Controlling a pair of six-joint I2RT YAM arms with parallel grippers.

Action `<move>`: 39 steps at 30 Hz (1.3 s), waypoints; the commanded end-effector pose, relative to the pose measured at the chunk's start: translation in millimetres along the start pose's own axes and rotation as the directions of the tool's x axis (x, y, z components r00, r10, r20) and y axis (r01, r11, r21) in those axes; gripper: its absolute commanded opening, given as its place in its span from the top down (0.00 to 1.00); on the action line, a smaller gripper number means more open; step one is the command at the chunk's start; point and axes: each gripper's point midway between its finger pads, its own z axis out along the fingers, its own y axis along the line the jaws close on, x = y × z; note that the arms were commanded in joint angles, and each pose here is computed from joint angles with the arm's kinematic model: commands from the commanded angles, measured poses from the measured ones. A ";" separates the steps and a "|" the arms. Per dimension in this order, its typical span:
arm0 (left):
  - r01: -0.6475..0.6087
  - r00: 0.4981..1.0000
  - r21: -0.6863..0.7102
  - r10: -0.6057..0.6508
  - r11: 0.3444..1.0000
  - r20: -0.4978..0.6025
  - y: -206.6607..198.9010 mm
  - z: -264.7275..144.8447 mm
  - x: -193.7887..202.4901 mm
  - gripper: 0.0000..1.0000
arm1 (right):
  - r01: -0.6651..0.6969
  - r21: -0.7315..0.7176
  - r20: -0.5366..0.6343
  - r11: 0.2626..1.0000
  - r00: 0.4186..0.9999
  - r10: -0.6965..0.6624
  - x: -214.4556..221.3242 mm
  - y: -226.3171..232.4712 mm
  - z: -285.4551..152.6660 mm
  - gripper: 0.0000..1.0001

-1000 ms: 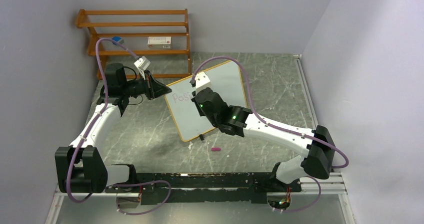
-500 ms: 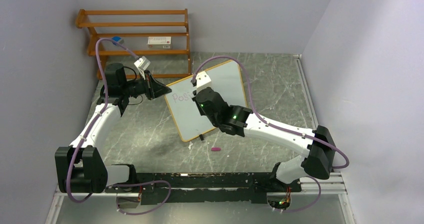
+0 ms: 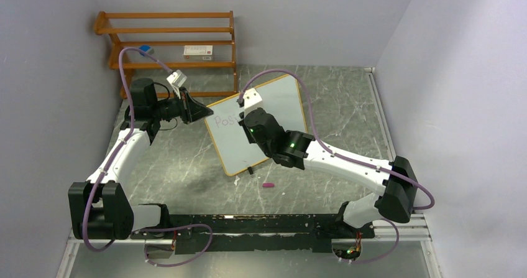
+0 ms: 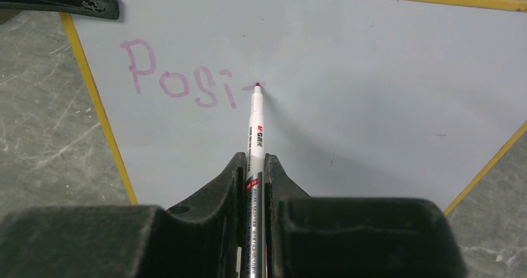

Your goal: Write a sentence on the whiteboard

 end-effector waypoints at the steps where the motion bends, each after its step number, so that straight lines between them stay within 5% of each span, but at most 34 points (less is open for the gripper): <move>1: -0.054 0.998 -0.028 0.053 0.998 -0.020 8.6 2.3 4.1 0.95 | -0.034 -0.005 0.074 0.999 0.997 0.035 -25.8 -1.6 -4.3 1.00; 39: -0.050 0.999 -0.024 0.050 0.998 -0.018 8.5 2.8 4.2 0.95 | 0.004 -0.018 -0.056 1.000 0.998 -0.005 12.8 4.6 1.4 1.00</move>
